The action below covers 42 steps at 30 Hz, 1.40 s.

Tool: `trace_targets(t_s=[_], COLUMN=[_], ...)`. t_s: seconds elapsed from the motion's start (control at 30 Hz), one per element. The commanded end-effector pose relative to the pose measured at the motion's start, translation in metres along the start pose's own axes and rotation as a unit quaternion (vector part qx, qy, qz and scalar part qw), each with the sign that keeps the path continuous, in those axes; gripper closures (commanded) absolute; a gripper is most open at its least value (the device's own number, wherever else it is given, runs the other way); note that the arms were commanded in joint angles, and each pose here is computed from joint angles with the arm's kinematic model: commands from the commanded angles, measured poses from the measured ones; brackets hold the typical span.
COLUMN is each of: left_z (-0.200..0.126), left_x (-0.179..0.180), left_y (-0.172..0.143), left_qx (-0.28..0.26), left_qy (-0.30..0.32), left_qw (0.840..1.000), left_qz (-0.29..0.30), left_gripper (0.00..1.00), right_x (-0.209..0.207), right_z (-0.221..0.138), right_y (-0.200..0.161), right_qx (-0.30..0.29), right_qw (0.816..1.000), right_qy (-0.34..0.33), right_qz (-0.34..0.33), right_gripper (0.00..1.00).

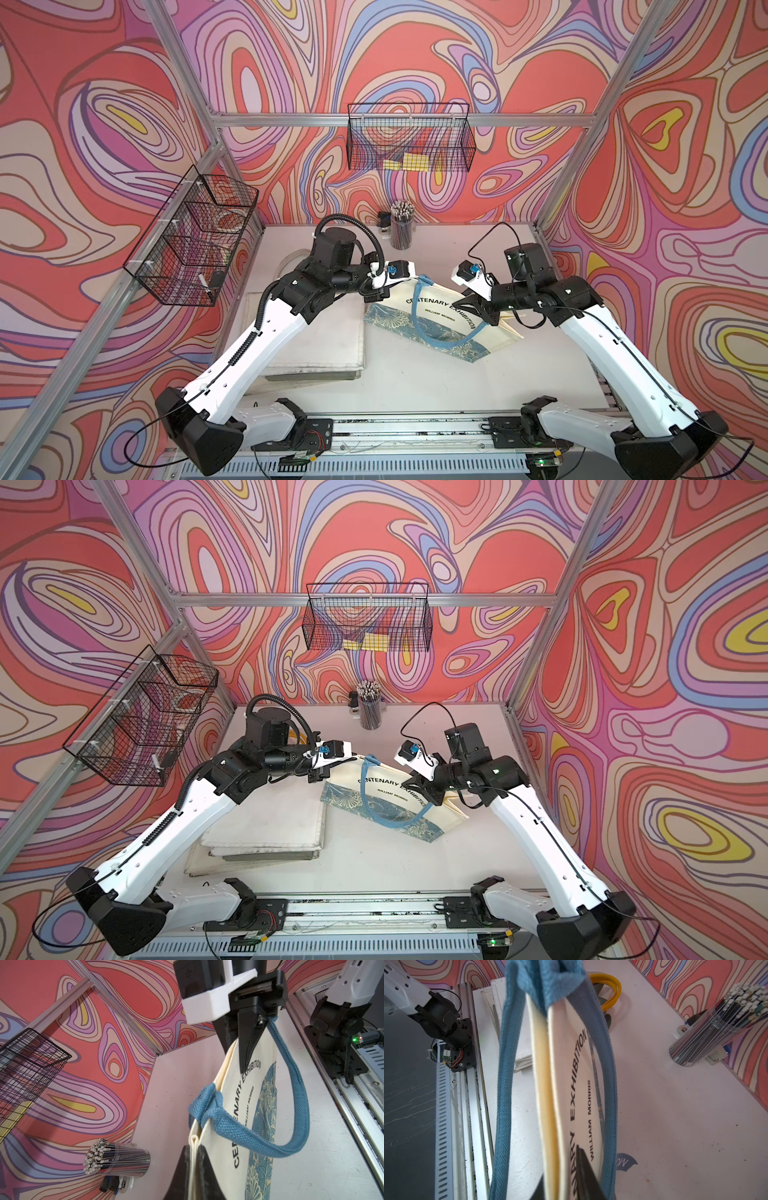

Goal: Put away the canvas bag
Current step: Press the canvas bag.

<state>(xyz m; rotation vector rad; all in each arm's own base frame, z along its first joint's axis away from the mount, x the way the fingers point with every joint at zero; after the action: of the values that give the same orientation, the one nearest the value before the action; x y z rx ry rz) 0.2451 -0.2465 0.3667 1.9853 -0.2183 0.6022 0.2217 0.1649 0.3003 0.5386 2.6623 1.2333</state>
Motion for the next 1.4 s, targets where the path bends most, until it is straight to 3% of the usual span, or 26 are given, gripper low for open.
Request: trace_targets(t_s=[0.0,0.07,0.1,0.2,0.37,0.6,0.97,1.07,1.13,1.3,1.37], left_z=[-0.016,-0.015,-0.016,-0.014,0.001,0.03,0.071,0.076,0.078,0.079,0.078], left_x=[0.018,0.015,0.014,0.009,-0.007,-0.009,-0.006,-0.006,-0.008,-0.01,-0.012], left_y=[0.017,0.018,0.02,0.028,0.048,0.046,0.024,0.017,0.012,0.002,0.0], left_qx=[-0.024,-0.023,-0.025,-0.026,-0.007,0.014,0.07,0.091,0.103,0.125,0.13], left_qy=[0.047,0.031,0.025,0.017,-0.021,-0.045,-0.073,-0.077,-0.083,-0.086,-0.088], left_qw=[0.998,0.999,0.999,0.999,0.999,0.999,0.995,0.993,0.991,0.988,0.988], left_qz=[0.019,0.01,0.009,0.013,0.034,0.01,-0.027,-0.026,-0.024,-0.014,-0.008], left_gripper=[1.0,1.0,0.95,0.63,0.42,0.32,0.29,0.34,0.5,1.0,1.0], right_x=[0.001,0.0,0.0,-0.001,-0.005,-0.008,-0.013,-0.017,-0.02,-0.022,-0.023], right_z=[-0.007,-0.01,-0.012,-0.016,-0.016,-0.015,-0.017,-0.016,-0.015,-0.01,-0.009], right_y=[-0.008,-0.003,0.0,0.005,0.008,0.008,0.013,0.016,0.018,0.02,0.019], right_qx=[0.033,0.028,0.025,0.027,0.044,0.051,0.046,0.041,0.034,0.014,0.01], right_qw=[0.999,1.0,1.0,1.0,0.999,0.999,0.998,0.998,0.998,0.999,0.999], right_qy=[-0.006,-0.011,-0.012,-0.009,-0.006,-0.007,-0.024,-0.034,-0.039,-0.046,-0.048], right_qz=[0.014,0.006,0.004,-0.007,-0.01,-0.013,-0.026,-0.03,-0.03,-0.023,-0.018], right_gripper=[0.98,1.0,1.0,1.0,1.0,1.0,1.0,1.0,1.0,1.0,0.96])
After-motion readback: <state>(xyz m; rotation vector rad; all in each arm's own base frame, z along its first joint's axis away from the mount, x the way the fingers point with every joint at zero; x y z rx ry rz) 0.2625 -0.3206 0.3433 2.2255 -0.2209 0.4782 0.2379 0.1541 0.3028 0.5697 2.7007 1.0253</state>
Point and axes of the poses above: each gripper's point midway between its finger pads, its own z axis out along the fingers, its own x axis along the line the jaws close on, y = z × x, the point moved 4 cm from there along -z, back along the fingers, and after that the axes turned 2 degrees about z, right-handed, at the moved point
